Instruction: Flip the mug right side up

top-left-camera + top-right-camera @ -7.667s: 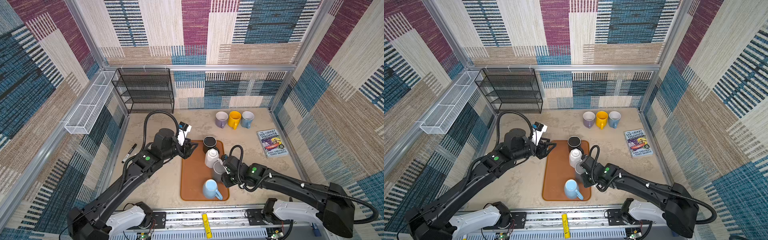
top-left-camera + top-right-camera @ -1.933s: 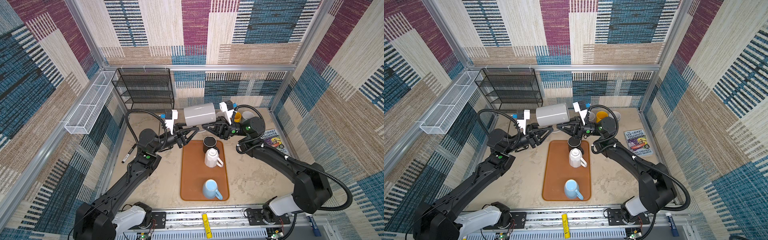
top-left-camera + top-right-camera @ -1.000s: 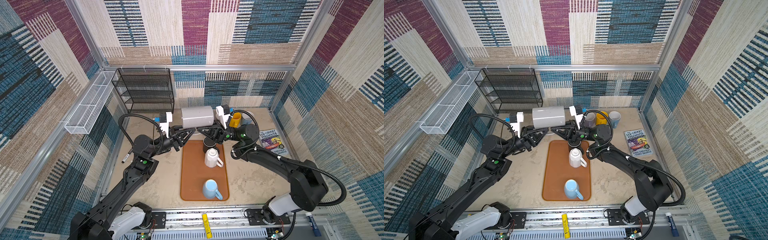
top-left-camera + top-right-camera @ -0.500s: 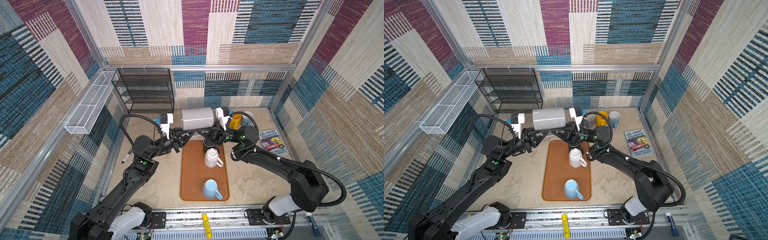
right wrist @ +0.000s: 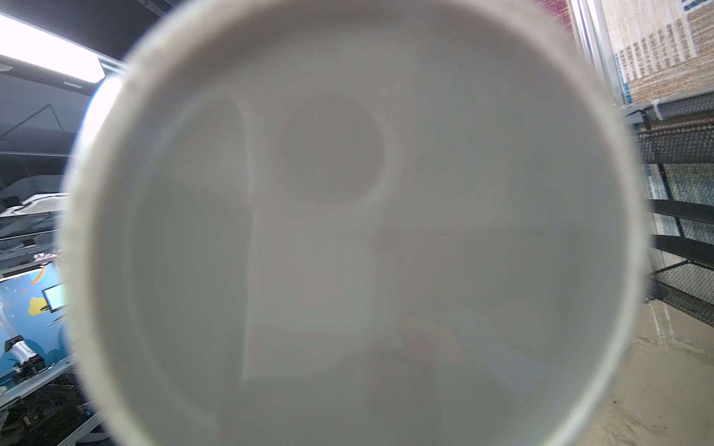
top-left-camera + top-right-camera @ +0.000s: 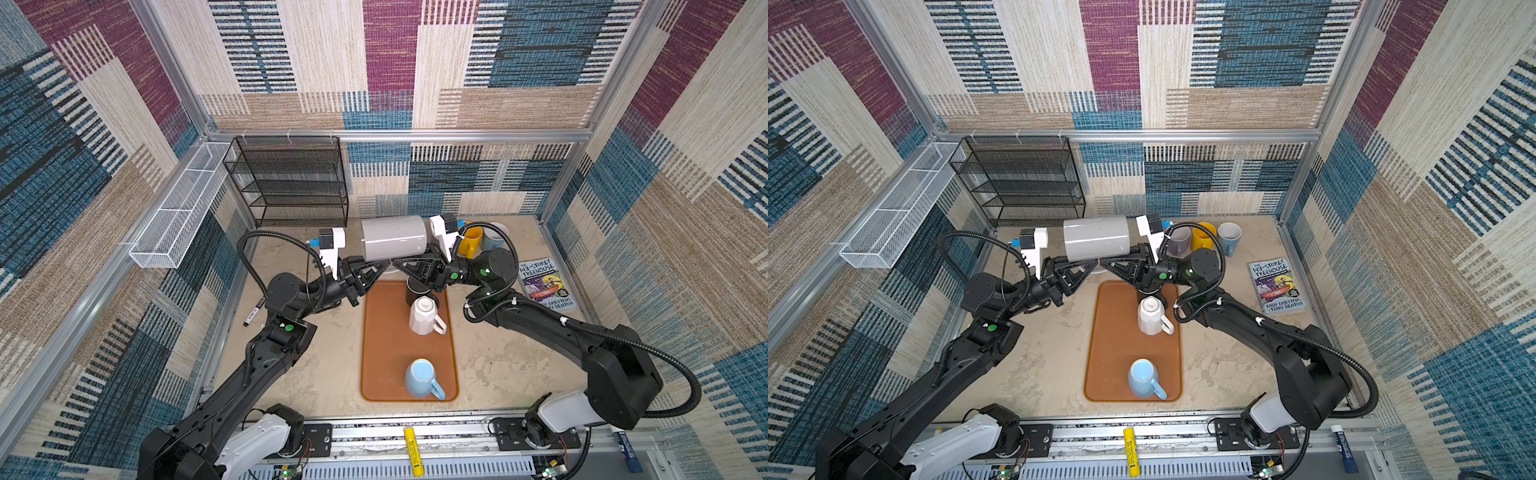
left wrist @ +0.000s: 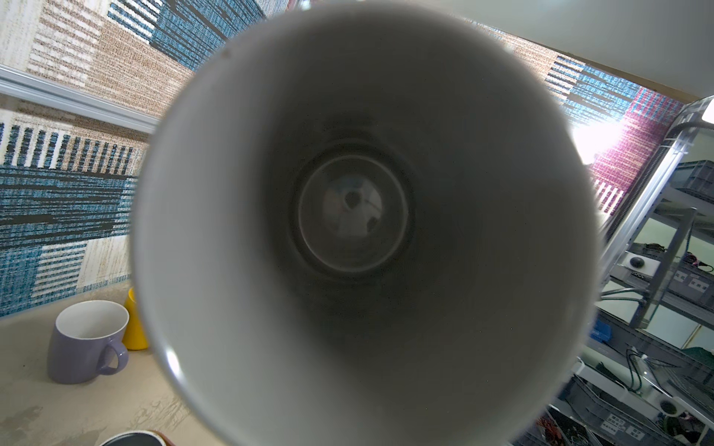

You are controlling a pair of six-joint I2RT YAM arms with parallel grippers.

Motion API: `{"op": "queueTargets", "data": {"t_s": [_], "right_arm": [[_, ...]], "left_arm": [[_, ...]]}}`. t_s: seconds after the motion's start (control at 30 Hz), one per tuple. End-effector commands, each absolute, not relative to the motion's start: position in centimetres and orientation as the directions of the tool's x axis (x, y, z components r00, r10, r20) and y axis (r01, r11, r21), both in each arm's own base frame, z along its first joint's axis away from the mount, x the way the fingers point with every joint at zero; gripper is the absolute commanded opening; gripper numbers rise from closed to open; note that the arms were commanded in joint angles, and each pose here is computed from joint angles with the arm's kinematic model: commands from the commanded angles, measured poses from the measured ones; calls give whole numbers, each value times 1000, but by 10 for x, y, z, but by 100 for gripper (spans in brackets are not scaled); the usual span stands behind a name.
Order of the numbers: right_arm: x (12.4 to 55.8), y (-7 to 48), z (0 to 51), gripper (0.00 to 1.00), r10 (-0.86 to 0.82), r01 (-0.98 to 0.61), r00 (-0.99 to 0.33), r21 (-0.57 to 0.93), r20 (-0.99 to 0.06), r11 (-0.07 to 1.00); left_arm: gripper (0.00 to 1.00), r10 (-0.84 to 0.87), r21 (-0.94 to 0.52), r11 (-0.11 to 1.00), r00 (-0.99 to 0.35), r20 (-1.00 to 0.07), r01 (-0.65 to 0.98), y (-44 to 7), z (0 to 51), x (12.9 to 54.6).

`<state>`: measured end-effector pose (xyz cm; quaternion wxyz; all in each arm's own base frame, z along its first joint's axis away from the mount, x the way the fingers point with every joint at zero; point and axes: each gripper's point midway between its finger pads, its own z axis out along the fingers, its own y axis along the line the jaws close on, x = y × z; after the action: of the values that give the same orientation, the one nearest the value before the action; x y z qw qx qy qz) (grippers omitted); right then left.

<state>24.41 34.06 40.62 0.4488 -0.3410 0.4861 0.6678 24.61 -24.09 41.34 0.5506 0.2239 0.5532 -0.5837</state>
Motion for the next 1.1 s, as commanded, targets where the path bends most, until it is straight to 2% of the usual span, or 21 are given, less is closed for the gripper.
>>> {"op": "queueTargets", "data": {"t_s": [0.0,0.17,0.27,0.37,0.67,0.83,1.07], "right_arm": [[249,344,393,2,223,-935,-354,346,-908,-74],[252,342,395,35,231,-936,-349,348,-908,-45],[253,341,396,49,237,-937,-345,347,-908,-32],[254,340,394,58,239,-937,-342,348,-909,-20],[254,333,391,60,245,-941,-321,338,-915,26],[255,323,381,60,226,-934,-331,353,-916,62],[263,298,363,59,213,-911,-332,371,-919,183]], "left_arm": [[0,-478,-329,174,-212,-852,928,-234,444,236],[0,-465,-327,173,-216,-859,929,-236,443,237],[0,-465,-325,177,-213,-859,929,-236,444,237],[0,-466,-325,185,-208,-860,928,-235,444,238],[0,-443,-325,224,-201,-874,919,-236,441,244],[0,-398,-333,281,-206,-894,900,-237,437,252],[0,-318,-393,391,-279,-906,832,-239,418,276]]}}
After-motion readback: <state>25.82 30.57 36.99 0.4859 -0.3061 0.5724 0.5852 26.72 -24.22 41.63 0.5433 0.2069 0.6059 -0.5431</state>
